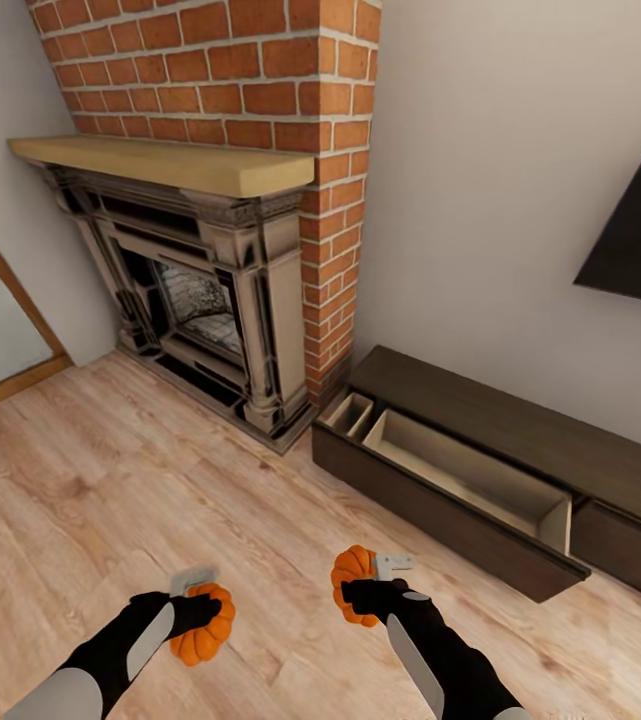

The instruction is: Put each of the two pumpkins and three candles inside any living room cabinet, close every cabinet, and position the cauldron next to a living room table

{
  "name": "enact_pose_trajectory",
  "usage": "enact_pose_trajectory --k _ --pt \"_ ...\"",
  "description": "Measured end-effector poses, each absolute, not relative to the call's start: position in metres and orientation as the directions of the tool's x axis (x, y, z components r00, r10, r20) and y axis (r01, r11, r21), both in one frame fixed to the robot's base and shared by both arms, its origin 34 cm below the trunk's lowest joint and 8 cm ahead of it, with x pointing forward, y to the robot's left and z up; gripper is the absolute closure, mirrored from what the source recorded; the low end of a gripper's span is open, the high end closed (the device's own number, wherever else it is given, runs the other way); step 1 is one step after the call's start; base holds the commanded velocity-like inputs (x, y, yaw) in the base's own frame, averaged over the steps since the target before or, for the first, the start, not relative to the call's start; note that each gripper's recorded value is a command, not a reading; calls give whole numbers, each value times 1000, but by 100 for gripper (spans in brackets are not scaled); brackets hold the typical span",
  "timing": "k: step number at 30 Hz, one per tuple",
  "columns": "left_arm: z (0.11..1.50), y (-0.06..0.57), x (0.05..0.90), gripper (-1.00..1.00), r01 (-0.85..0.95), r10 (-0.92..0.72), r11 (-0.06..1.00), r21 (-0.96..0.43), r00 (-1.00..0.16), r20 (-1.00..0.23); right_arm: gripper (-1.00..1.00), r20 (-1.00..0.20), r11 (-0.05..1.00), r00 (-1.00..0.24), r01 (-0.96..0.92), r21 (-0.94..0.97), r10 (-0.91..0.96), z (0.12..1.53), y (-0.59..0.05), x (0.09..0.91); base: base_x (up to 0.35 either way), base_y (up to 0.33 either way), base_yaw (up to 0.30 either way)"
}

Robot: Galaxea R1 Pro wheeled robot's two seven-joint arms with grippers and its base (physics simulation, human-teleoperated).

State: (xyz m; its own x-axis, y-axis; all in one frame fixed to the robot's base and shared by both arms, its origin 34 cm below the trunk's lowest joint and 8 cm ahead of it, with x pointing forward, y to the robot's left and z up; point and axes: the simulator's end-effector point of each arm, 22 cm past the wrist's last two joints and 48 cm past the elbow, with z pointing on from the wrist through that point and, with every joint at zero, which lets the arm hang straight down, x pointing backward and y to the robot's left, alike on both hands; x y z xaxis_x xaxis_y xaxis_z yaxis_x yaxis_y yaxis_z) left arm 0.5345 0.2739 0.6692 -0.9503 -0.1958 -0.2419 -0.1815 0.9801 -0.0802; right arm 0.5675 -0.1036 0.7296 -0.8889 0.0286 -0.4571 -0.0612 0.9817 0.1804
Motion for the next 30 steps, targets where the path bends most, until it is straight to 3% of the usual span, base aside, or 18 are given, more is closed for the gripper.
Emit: enact_pose_trajectory --k 16,30 --pt "671 272 538 100 -179 -195 980 -86 -948 -250 100 -457 982 -889 -61 178 28 729 -105 568 2 1 -285" --pt "671 272 538 100 -178 -195 980 -88 -948 -250 100 -459 982 -888 -61 179 29 730 -105 568 0 0 -211"
